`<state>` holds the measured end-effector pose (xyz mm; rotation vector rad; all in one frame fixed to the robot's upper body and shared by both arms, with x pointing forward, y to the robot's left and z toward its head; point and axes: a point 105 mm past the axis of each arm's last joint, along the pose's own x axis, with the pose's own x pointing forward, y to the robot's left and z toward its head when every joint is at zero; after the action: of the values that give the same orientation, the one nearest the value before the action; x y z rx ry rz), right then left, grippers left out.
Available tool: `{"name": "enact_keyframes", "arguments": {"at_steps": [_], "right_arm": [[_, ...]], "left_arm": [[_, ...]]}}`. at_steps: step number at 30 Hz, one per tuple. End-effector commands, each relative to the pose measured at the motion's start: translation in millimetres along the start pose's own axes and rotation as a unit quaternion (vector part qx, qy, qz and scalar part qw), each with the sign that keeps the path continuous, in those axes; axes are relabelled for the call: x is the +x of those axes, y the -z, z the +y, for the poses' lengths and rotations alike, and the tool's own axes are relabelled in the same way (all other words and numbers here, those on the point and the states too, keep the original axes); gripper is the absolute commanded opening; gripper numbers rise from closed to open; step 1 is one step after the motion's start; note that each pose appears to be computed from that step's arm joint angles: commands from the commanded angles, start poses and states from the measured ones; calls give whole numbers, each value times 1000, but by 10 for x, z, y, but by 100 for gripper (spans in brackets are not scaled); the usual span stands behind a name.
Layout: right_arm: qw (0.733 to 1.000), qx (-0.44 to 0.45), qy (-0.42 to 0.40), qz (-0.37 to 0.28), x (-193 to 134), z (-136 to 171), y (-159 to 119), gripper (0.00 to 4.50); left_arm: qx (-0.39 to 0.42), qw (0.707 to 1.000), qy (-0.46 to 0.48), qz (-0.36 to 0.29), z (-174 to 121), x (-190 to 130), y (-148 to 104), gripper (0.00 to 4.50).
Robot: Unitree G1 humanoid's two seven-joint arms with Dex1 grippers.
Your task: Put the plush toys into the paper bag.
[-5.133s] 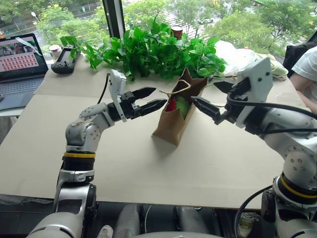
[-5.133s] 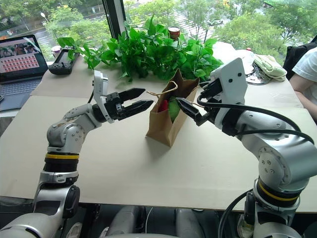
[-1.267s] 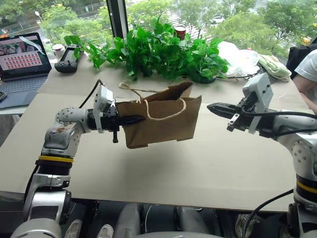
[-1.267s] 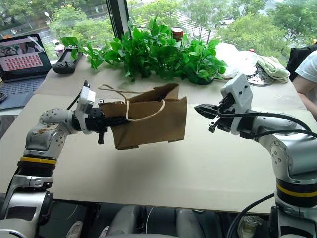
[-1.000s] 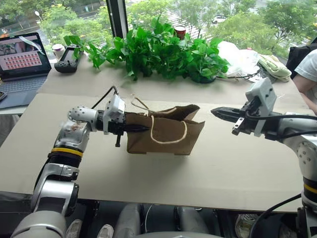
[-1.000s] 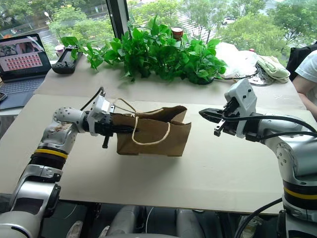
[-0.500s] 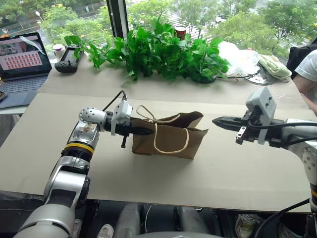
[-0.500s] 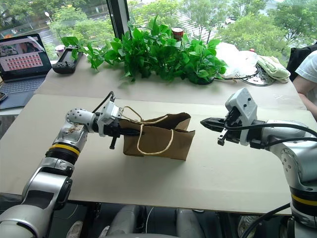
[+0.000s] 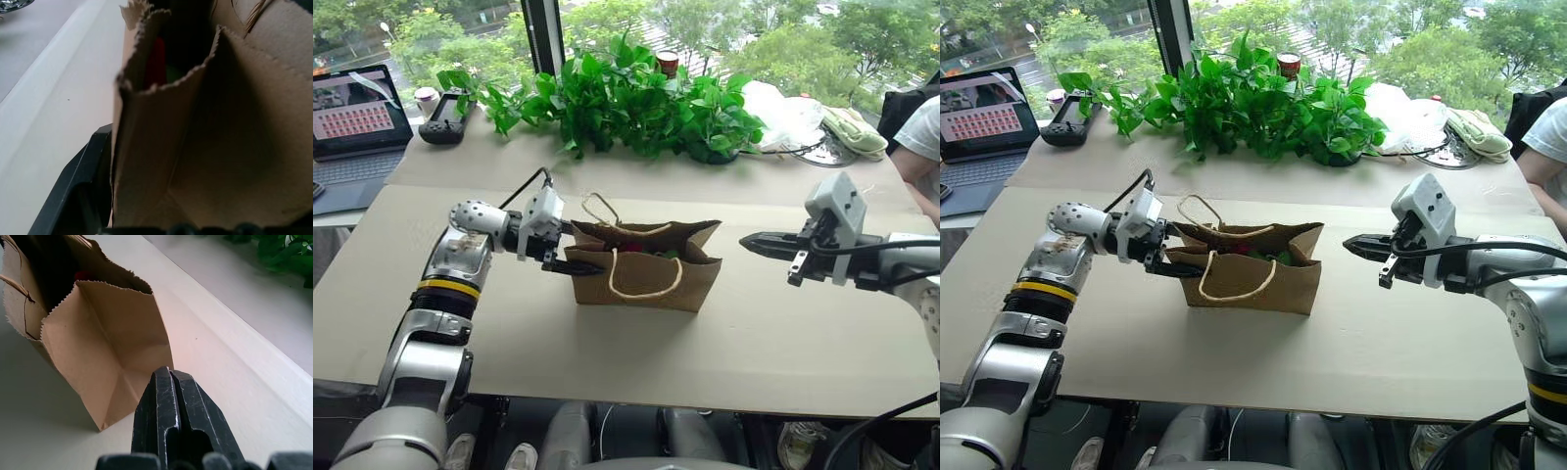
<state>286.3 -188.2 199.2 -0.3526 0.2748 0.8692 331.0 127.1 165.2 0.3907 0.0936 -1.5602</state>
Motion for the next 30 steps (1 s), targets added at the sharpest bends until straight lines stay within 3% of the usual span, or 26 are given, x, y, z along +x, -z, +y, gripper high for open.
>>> {"name": "enact_keyframes", "arguments": {"at_steps": [1,7,14,30], "right_arm": [[999,-32,9,-10,-71,-19,-120,0],[999,-41,2,-7,-107,-5,-160,0],[998,-44,-35,-23,-112,82,-222,0],[998,-48,-46,-24,-53,87,-225,0]], "left_arm": [[8,1000,-19,-14,-45,-168,-268,333],[-30,999,-44,-9,-213,-512,-543,333],[-65,994,-86,-11,-197,-833,-631,333],[-60,994,-92,-21,-171,-855,-687,333]]}}
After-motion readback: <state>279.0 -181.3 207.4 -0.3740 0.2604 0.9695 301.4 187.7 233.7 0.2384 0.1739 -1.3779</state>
